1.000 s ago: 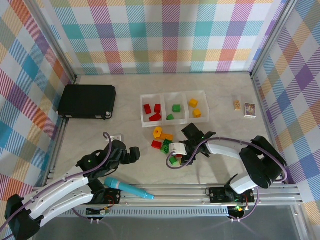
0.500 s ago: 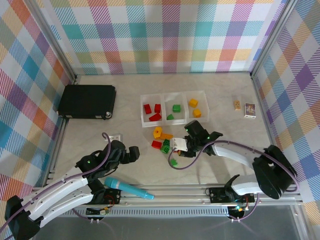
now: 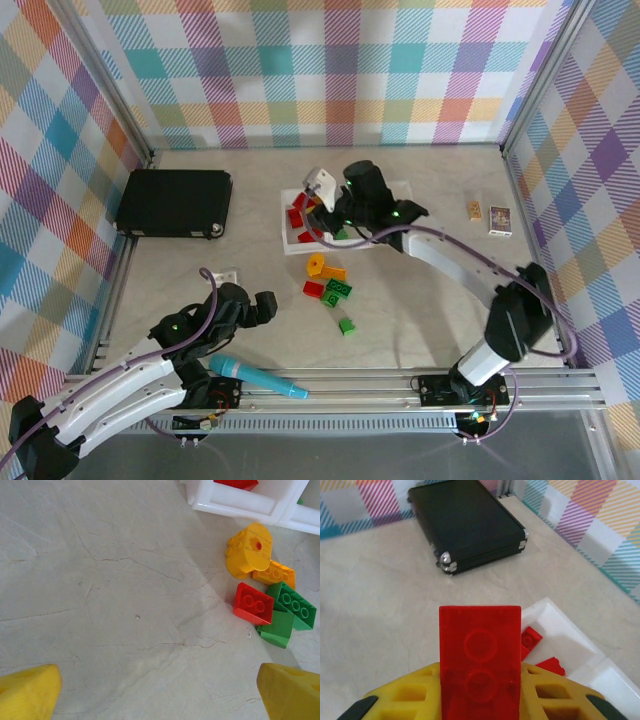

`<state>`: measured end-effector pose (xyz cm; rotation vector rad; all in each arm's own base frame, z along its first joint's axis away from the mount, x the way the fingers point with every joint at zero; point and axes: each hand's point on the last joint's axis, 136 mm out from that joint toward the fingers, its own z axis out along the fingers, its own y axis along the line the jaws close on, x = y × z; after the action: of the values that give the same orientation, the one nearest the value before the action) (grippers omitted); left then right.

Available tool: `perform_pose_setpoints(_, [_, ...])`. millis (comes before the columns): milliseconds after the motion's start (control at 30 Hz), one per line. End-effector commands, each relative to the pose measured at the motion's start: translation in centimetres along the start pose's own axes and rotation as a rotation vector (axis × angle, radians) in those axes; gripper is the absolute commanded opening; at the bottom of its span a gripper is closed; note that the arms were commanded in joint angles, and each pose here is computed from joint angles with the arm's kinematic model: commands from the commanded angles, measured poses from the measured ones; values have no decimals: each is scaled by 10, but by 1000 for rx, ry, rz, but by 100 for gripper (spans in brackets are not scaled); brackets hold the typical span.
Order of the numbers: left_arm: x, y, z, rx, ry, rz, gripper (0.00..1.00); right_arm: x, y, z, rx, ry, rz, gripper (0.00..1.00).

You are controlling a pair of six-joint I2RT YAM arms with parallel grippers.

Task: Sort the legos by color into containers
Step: Place the lego in the container.

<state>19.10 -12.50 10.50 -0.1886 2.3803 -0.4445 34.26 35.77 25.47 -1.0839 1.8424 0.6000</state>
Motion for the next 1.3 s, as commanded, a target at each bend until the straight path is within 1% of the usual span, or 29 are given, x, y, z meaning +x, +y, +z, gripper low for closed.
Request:
perform_pose_setpoints(0, [3,2,4,-11,1,-7,100,4,-14,25,34,31,264,22])
perform_pose_setpoints(67, [4,3,4,-12,3,-5,100,8,-23,41,62,50,346,22])
perform_pose_setpoints(233, [6,3,4,-12,10,12,100,28,-34,75,91,144,476,23])
perform_pose_setpoints(367, [8,6,4,-24,17,18,100,40,-40,96,106,170,565,23])
perform_pose_setpoints(500, [9,11,3,-42,18,23,100,55,-48,109,143,210,641,23])
perform_pose_setpoints(700, [10,10,-1,-20,16,30,100,75,-61,118,177,260,739,26])
perform_pose_setpoints(800, [12,9,0,-8,23,35,100,82,-63,118,178,291,762,32])
perform_pose_setpoints(867, [14,7,0,1,36,42,100,84,-65,116,185,300,785,39])
perform_pose_setpoints(900, [15,6,0,4,41,42,100,83,-66,115,182,303,795,41])
perform_pose_setpoints(967, [16,5,0,10,50,45,99,81,-67,111,179,310,807,51])
perform_pose_setpoints(1100, [18,2,0,23,64,46,99,72,-64,105,157,318,800,60])
perform_pose_setpoints(1133, [18,1,0,28,65,45,100,69,-63,103,149,318,800,62])
perform_pose_setpoints(1267, [17,-5,-2,48,72,49,100,52,-58,85,134,316,813,63])
